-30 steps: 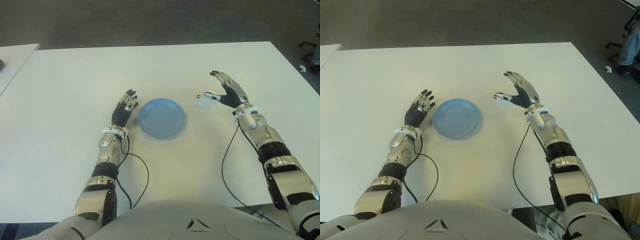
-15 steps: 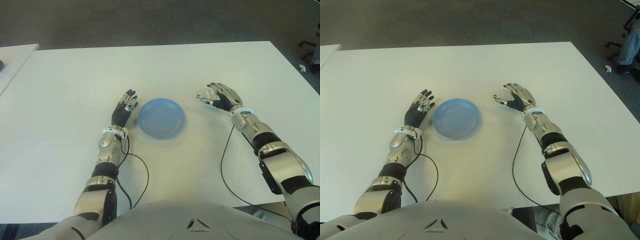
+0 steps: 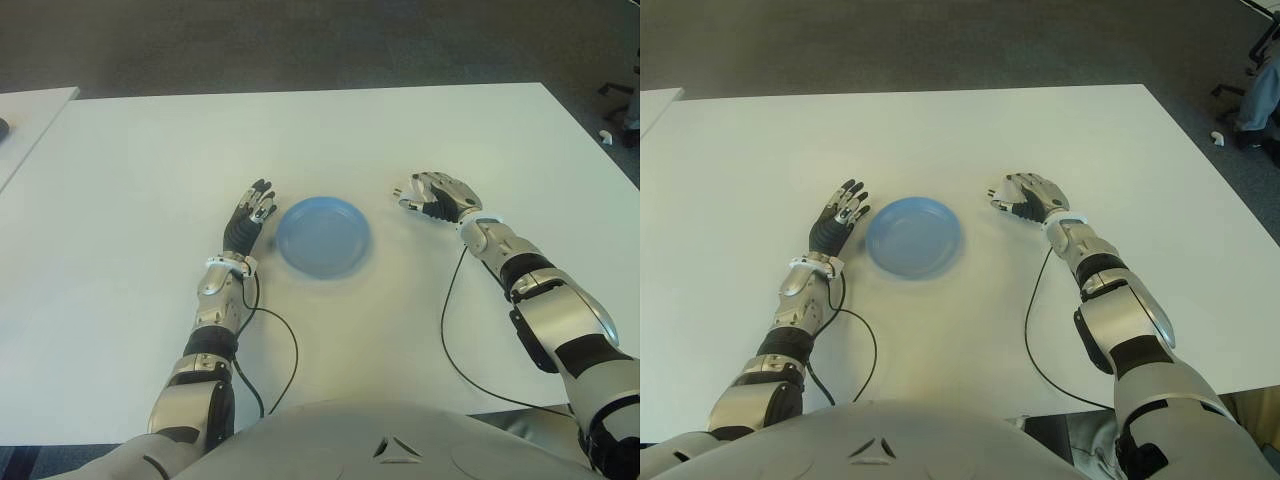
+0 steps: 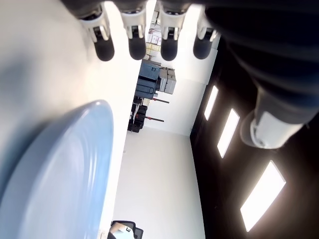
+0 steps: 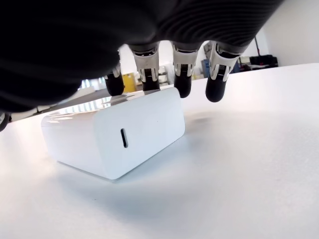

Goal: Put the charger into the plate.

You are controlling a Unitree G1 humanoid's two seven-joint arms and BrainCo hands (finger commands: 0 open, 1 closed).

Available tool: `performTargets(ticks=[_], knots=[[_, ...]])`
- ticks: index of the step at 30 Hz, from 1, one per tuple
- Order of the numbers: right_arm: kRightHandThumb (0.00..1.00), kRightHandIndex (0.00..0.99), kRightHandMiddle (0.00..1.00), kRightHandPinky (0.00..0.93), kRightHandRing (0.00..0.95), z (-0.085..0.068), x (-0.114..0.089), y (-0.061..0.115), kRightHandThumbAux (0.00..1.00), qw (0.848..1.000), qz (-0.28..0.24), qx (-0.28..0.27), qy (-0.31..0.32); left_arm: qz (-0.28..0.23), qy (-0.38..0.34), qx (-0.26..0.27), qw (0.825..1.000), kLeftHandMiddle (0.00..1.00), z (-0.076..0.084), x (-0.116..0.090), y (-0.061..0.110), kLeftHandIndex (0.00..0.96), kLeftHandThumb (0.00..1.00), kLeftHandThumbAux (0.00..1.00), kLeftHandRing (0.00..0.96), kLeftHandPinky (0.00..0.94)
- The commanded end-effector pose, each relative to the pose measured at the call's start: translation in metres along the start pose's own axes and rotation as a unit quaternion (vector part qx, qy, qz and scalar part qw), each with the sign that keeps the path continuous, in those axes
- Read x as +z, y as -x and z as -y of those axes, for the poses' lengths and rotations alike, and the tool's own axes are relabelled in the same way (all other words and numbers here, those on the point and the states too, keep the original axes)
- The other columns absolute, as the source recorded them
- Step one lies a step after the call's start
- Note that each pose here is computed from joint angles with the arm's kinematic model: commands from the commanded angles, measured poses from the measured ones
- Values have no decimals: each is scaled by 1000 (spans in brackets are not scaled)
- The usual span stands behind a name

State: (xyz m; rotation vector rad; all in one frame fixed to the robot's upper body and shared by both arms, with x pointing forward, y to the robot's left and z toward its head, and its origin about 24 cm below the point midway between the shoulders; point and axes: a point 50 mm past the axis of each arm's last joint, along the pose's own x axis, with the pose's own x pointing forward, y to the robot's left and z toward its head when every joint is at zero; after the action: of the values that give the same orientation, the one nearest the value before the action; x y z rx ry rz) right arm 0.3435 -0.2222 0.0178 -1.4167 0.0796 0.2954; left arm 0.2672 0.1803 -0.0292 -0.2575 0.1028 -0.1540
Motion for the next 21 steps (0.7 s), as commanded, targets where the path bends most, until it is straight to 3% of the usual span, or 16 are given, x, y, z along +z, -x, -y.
performTargets(ticks=[1,21], knots=[[359,0,0,0,0,-12,-11,6,132,998,-34,43,7,-42,16,8,999,61,-1,-17,11,0,36,536,30,0],[365,0,0,0,0,-37,-10,11,145,993,-72,93,-1,-41,29,-4,999,47,0,-16,14,0,33,524,28,22]])
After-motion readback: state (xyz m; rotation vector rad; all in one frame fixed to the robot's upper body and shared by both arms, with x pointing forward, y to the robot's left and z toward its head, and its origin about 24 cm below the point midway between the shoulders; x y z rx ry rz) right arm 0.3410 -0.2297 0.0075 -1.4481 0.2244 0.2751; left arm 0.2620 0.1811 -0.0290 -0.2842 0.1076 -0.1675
